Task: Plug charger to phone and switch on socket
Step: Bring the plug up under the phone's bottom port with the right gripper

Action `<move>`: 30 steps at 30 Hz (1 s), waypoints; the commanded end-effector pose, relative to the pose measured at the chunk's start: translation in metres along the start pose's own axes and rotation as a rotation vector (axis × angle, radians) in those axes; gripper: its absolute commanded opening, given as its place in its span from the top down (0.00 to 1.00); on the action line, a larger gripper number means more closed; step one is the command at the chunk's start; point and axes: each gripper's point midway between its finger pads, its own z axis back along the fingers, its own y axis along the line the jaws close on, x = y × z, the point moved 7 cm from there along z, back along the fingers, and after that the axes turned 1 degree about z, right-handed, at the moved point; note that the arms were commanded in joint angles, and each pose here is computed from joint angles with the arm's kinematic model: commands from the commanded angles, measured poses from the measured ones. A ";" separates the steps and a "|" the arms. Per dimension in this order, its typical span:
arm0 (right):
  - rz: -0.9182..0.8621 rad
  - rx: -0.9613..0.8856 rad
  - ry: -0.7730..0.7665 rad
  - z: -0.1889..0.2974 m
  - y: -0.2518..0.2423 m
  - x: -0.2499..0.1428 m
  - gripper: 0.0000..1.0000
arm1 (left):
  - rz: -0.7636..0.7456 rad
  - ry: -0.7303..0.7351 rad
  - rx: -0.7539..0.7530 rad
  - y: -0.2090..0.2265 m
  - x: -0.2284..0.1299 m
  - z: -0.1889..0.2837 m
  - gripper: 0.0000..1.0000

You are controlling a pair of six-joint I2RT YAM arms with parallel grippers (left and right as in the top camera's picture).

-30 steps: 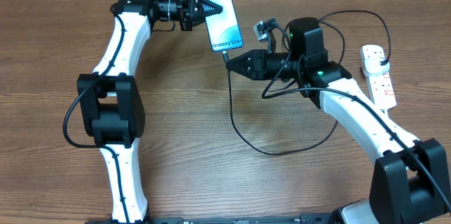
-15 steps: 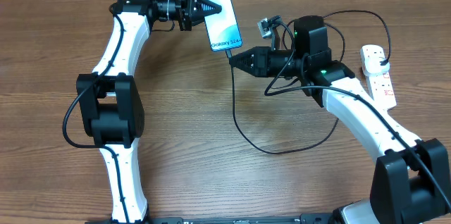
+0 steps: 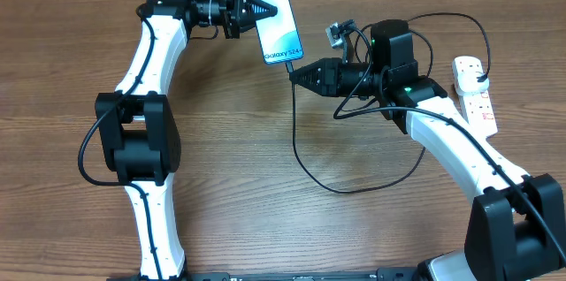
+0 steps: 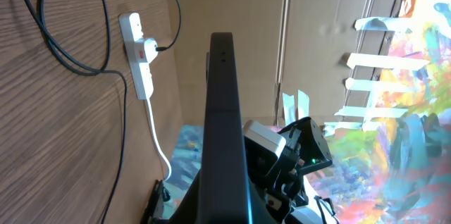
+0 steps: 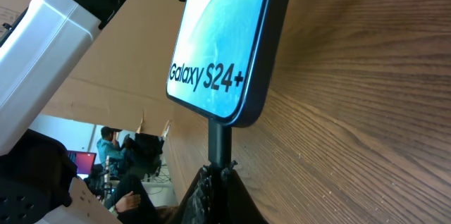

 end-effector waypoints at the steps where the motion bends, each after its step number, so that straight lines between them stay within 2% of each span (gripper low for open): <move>1: 0.021 0.018 -0.026 0.007 0.013 0.009 0.96 | -0.017 0.023 -0.031 -0.006 -0.001 0.006 0.96; 21: 0.036 0.039 -0.032 0.007 0.017 0.011 0.96 | -0.015 0.000 -0.012 -0.005 0.002 0.007 0.96; 30: 0.015 0.041 -0.031 0.007 0.017 0.011 0.96 | 0.019 -0.048 0.000 -0.003 0.006 0.024 0.96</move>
